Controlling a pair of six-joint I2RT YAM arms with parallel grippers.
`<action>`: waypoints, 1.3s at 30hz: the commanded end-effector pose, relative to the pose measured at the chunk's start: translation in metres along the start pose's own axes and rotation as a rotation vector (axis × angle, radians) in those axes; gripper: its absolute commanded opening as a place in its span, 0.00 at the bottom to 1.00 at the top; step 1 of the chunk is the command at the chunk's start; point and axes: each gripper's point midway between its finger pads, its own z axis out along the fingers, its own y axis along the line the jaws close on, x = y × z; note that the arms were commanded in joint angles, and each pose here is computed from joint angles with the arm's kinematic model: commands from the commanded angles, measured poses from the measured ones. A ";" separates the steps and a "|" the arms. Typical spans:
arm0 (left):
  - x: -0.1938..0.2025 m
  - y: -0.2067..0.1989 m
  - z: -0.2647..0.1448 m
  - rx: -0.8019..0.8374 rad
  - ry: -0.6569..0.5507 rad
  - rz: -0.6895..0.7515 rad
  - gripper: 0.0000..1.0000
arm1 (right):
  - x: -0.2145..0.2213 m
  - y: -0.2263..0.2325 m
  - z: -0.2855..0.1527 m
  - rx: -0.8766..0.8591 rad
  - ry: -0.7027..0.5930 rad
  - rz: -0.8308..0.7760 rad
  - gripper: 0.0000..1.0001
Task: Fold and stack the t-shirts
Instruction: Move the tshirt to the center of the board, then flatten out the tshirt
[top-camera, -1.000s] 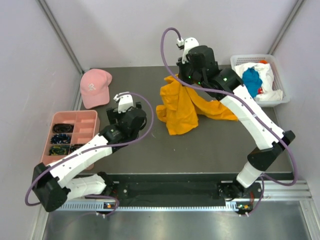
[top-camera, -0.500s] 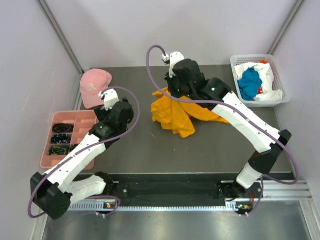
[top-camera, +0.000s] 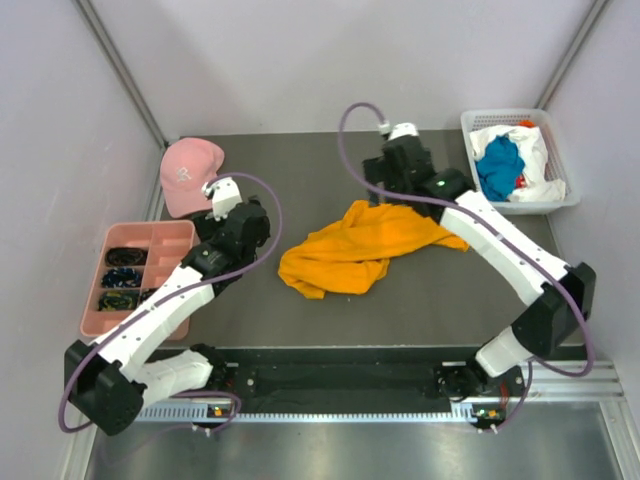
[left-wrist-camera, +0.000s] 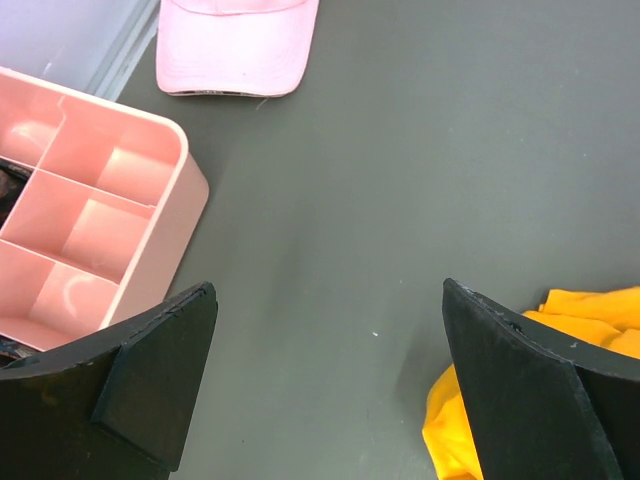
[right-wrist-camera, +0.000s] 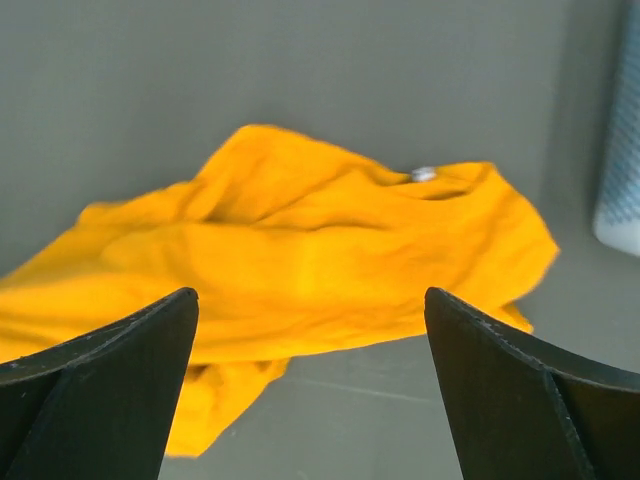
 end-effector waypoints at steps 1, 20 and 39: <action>-0.006 -0.009 0.001 0.033 -0.004 -0.024 0.99 | -0.023 -0.067 -0.009 0.079 -0.098 0.246 0.95; 0.009 -0.027 0.006 0.103 0.046 -0.009 0.99 | 0.127 -0.120 0.057 0.187 0.170 0.473 0.95; 0.012 -0.029 0.007 0.111 0.053 -0.002 0.98 | 0.161 -0.124 0.093 0.195 0.246 0.529 0.79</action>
